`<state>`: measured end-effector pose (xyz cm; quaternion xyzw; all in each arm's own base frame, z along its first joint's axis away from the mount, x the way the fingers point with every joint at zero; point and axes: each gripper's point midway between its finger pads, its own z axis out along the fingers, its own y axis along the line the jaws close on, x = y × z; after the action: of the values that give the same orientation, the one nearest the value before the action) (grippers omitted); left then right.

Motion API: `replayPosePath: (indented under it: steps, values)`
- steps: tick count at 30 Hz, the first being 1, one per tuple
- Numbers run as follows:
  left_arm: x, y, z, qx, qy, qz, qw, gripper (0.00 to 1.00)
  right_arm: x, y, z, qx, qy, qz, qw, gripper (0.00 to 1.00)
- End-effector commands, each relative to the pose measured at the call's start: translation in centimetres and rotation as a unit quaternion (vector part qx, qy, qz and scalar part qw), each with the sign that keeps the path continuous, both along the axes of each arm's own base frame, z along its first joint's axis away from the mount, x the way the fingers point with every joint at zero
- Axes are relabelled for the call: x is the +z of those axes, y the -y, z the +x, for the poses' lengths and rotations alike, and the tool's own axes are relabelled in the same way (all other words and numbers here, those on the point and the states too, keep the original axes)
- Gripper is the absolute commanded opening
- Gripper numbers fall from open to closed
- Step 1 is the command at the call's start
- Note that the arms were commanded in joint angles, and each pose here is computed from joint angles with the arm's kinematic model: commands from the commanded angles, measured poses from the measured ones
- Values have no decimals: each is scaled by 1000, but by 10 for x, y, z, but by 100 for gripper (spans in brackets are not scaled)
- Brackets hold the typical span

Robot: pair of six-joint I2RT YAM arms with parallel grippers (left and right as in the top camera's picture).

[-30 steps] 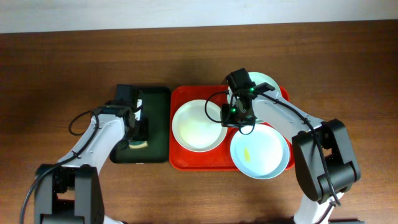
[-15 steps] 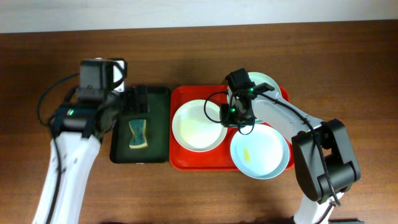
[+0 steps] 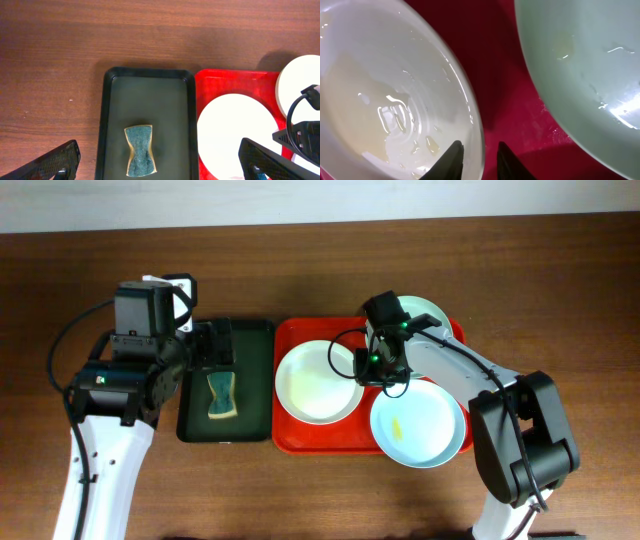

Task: Clean dirty plates on tray and stack at the side
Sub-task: 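Lift the white plate off the red tray with the right gripper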

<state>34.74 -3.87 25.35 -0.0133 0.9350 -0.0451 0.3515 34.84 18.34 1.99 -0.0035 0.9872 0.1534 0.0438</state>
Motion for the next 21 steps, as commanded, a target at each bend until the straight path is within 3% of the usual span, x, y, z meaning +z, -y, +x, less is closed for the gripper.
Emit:
replayPosePath:
  steps: [1,3,10,11,21]
  values:
    - [5,-2,0,6,6,1,1000,99,-4,-2,-7,4,-7,-4,1000,22]
    - [5,-2,0,6,6,1,1000,99,-8,0,-9,5,-6,-15,1000,13]
    - [5,-2,0,6,6,1,1000,99,-8,0,-9,6,-6,-17,1000,9]
    - [5,-2,0,6,6,1,1000,99,-7,-1,-9,6,-5,-16,1000,4]
    - [5,-2,0,6,6,1,1000,99,35,10,9,-15,-15,-15,1000,4]
